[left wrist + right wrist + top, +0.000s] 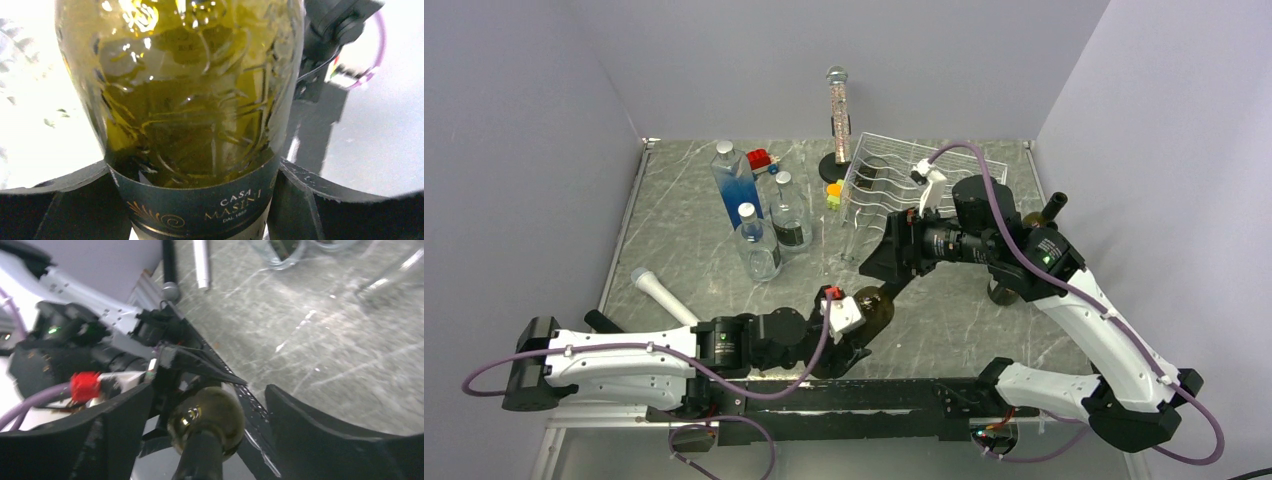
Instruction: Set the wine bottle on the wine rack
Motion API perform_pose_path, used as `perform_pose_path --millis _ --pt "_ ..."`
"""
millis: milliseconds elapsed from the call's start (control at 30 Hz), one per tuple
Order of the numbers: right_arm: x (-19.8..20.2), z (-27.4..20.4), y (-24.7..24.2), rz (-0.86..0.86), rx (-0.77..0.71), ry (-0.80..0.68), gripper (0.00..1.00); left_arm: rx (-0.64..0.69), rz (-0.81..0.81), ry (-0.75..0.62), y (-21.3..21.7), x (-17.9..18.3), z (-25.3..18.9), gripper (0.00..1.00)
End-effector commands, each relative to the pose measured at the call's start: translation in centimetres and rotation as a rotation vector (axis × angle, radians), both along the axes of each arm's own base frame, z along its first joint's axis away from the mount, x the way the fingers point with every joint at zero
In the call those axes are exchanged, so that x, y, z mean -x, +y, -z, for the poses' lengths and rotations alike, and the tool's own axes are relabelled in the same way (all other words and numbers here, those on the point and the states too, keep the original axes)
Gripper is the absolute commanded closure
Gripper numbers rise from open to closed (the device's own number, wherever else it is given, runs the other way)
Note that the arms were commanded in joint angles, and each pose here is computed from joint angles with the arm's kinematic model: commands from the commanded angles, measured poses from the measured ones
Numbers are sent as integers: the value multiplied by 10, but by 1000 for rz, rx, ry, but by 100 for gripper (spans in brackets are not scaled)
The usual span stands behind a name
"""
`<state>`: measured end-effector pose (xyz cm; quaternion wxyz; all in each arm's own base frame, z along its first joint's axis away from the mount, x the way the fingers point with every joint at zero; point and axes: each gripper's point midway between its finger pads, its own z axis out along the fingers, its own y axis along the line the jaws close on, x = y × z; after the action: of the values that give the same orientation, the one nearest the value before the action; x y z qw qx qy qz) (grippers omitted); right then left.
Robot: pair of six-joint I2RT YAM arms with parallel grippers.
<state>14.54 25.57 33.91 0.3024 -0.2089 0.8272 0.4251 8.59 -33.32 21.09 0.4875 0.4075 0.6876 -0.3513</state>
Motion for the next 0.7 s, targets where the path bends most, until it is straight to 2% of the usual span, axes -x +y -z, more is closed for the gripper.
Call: perform_pose_path --millis 0,67,200,367,600,667 --pt "-28 -22 -31 209 46 -92 4 -33 72 -251 -5 -10 -68 99" --pt "-33 -37 -42 250 55 -145 1 -122 97 -297 -3 -13 -76 99" --pt "-27 -57 -55 255 50 -211 1 -243 129 -408 3 -20 -75 99" --pt "1 -49 -67 160 113 -177 14 -353 127 -572 17 -36 -69 99" --pt "37 -19 -87 68 179 -131 15 -470 148 -713 30 -47 -75 99" --pt "45 -10 -85 -3 194 -123 25 -480 167 -748 29 -47 -77 99"
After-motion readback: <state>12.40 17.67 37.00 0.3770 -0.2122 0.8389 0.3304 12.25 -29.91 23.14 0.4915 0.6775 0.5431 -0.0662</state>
